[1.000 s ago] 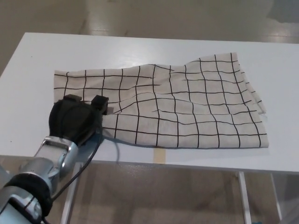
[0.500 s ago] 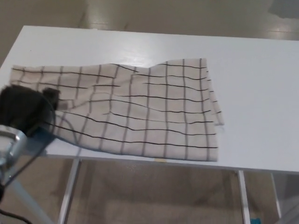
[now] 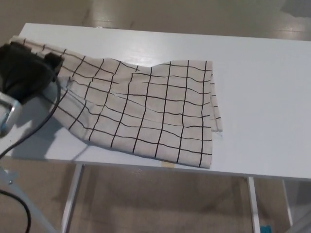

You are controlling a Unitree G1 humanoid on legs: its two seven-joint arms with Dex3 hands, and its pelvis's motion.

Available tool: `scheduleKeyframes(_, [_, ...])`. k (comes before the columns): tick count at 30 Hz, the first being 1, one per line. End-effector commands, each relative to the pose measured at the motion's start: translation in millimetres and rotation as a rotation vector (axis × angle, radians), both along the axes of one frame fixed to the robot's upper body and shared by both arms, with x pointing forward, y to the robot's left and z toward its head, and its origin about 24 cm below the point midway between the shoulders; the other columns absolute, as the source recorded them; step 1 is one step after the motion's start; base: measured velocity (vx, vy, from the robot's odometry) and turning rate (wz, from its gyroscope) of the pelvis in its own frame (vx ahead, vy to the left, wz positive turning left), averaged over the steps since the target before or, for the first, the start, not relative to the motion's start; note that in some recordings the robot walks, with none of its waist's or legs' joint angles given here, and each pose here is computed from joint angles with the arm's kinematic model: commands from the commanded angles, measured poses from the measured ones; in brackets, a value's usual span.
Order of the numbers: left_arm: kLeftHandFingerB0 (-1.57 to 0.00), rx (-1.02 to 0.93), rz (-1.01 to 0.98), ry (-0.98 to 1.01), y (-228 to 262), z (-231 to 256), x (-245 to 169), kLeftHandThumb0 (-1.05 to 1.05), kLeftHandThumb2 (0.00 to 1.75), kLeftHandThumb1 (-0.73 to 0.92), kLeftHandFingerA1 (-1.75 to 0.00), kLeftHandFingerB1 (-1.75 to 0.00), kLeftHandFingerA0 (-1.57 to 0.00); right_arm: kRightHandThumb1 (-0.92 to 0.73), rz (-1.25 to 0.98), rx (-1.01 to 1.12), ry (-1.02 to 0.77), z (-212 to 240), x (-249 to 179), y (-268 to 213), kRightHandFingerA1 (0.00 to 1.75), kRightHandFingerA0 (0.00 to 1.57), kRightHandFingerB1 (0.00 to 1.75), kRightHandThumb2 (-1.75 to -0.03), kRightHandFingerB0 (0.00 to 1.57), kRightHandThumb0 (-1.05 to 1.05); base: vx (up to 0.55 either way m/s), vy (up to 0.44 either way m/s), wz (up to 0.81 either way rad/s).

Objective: Use the left hand to fold a white towel with checkered patterns in half.

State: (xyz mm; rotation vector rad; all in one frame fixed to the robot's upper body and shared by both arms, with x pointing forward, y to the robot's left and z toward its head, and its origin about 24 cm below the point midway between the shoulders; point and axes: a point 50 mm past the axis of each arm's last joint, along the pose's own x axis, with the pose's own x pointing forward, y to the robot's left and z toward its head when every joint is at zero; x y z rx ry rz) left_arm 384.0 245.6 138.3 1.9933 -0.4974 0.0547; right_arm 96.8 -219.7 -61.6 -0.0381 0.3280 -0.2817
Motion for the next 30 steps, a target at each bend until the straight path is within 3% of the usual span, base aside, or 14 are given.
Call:
scheduleKeyframes(1, [-0.90,0.127,-0.158,-0.082,-26.0,26.5,8.7,-0.35,0.54,0.51,-1.75,-1.30,-0.79,-0.70,-0.005,-0.015,-0.003,-0.2,-3.2,-1.9,0.53,0.44,0.45,-0.60,0.36,-0.20,0.00,0.000,0.00])
scheduleKeyframes(2, [-0.90,0.150,-0.214,-0.106,-33.2,32.3,9.2,-0.35,0.54,0.51,-1.75,-1.30,-0.79,-0.70,-0.006,-0.014,-0.005,-0.2,-2.6,-1.8,0.53,0.44,0.45,-0.60,0.36,-0.20,0.00,0.000,0.00])
scheduleKeyframes(3, [-1.05,0.178,-0.273,-0.125,-42.7,39.1,10.4,-0.34,0.55,0.49,-1.74,-0.58,-0.84,-0.71,-0.009,-0.011,-0.008,0.1,-1.7,-1.9,0.53,0.43,0.45,-0.60,0.35,-0.21,0.00,0.000,0.00])
scheduleKeyframes(4, [-1.05,0.197,-0.308,-0.135,-48.6,43.4,11.0,-0.34,0.55,0.49,-1.74,-0.58,-0.84,-0.71,-0.010,-0.009,-0.010,0.3,-1.2,-2.0,0.53,0.43,0.45,-0.60,0.35,-0.21,0.00,0.000,0.00])
scheduleKeyframes(5, [-0.94,0.225,-0.379,-0.145,-61.9,52.9,12.2,-0.36,0.56,0.47,-1.67,-0.52,-0.90,-0.71,-0.013,-0.002,-0.012,0.6,-1.0,-2.1,0.53,0.43,0.45,-0.60,0.35,-0.21,0.00,0.000,0.00])
scheduleKeyframes(9, [-0.90,0.248,-0.510,-0.179,-89.6,72.3,12.2,-0.40,0.59,0.41,-1.60,-0.54,-0.97,-0.71,-0.015,0.007,-0.010,1.1,-0.5,-1.0,0.53,0.43,0.45,-0.60,0.35,-0.21,0.00,0.000,0.00])
scheduleKeyframes(12, [-1.01,0.233,-0.632,-0.219,-121.9,89.0,8.9,-0.30,0.55,0.45,-1.67,-0.57,-0.93,-0.71,-0.012,0.017,-0.007,1.2,-0.1,-0.5,0.53,0.43,0.45,-0.61,0.35,-0.21,0.00,0.000,0.00])
scheduleKeyframes(17, [-1.06,0.208,-0.789,-0.255,-166.5,99.0,-1.4,-0.28,0.55,0.47,-1.72,-0.62,-0.89,-0.72,0.000,0.011,-0.005,2.6,-0.1,0.0,0.53,0.43,0.45,-0.61,0.35,-0.21,0.00,0.000,0.00])
scheduleKeyframes(19, [-1.01,0.206,-0.854,-0.270,-183.3,100.7,-7.0,-0.31,0.56,0.47,-1.70,-0.58,-0.92,-0.72,0.000,0.003,-0.010,3.8,1.1,-0.1,0.53,0.44,0.46,-0.61,0.38,-0.20,0.00,0.000,0.00])
scheduleKeyframes(20, [-0.94,0.212,-0.885,-0.280,-191.6,101.1,-9.7,-0.39,0.60,0.45,-1.60,-0.57,-0.98,-0.72,0.000,-0.004,-0.011,4.5,1.5,-0.3,0.52,0.46,0.47,-0.61,0.40,-0.21,0.00,0.000,0.00])
scheduleKeyframes(28, [-0.96,0.228,-1.018,-0.308,-222.7,97.3,-23.2,-0.37,0.61,0.44,-1.51,-0.58,-1.03,-0.72,0.006,-0.005,-0.009,5.9,3.9,-1.4,0.53,0.46,0.48,-0.61,0.41,-0.22,0.00,0.000,0.00])
scheduleKeyframes(29, [-1.08,0.227,-1.043,-0.289,-230.3,88.9,-26.6,-0.30,0.56,0.46,-1.54,-0.65,-1.06,-0.73,0.009,0.005,-0.006,7.0,4.8,-1.0,0.53,0.46,0.49,-0.61,0.42,-0.22,0.00,0.000,0.00])
scheduleKeyframes(30, [-1.08,0.227,-1.059,-0.274,-235.5,82.9,-29.1,-0.30,0.56,0.46,-1.54,-0.65,-1.06,-0.73,0.012,0.012,-0.005,7.9,5.5,-0.7,0.53,0.46,0.49,-0.61,0.42,-0.22,0.00,0.000,0.00])
